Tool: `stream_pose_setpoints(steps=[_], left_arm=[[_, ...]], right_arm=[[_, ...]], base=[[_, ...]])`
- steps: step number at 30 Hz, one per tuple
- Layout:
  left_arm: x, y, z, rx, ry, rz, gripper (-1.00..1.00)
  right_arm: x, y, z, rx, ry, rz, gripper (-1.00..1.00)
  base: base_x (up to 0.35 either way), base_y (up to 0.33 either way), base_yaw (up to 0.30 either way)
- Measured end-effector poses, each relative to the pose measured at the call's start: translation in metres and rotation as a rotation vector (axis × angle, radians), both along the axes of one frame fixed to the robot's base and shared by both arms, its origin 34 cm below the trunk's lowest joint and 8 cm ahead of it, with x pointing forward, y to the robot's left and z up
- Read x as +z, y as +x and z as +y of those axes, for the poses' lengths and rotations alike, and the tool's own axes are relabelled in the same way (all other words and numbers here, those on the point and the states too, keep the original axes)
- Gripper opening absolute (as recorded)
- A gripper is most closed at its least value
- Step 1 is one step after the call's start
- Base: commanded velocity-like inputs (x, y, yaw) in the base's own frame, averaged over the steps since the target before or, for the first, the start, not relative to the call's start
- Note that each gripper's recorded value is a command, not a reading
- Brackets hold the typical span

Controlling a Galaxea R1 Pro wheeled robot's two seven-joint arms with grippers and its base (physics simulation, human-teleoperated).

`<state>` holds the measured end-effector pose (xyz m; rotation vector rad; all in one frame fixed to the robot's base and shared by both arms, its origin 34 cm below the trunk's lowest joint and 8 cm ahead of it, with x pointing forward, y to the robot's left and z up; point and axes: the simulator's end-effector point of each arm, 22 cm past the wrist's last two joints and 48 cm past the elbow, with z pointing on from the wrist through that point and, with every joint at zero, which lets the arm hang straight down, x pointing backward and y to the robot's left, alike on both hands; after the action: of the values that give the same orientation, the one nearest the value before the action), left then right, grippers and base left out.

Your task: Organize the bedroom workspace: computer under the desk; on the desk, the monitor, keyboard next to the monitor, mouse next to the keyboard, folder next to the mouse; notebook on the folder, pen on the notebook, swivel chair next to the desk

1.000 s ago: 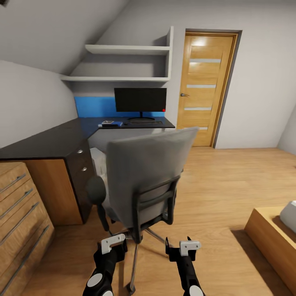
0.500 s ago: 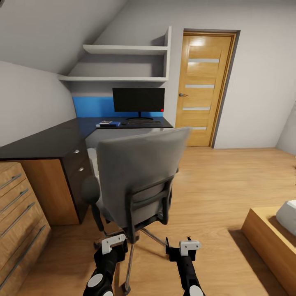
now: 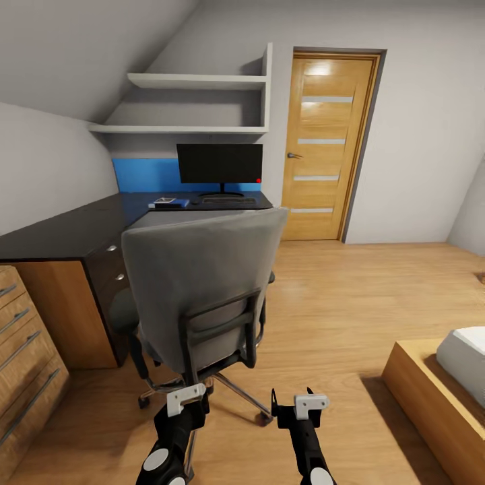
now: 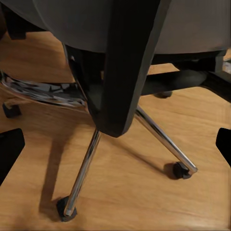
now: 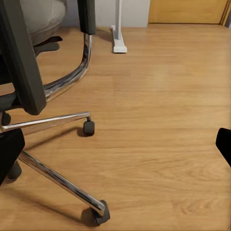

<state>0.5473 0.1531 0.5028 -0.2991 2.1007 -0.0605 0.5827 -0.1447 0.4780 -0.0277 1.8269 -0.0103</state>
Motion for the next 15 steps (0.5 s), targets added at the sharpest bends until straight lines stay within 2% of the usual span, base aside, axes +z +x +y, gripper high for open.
stream_pose_setpoints(steps=[6, 15], left_arm=[[-0.0001, 0.0, -0.0001, -0.001, -0.001, 0.001, 1.0], [0.0, 0.0001, 0.0001, 0.001, -0.003, 0.001, 1.0]], right_arm=[[0.0001, 0.0, 0.0006, 0.0, 0.001, 0.0, 1.0], [0.0002, -0.0001, 0.0006, 0.0, 0.001, 0.0, 1.0]], base=[[0.018, -0.014, 0.0], [0.153, -0.041, 0.0]])
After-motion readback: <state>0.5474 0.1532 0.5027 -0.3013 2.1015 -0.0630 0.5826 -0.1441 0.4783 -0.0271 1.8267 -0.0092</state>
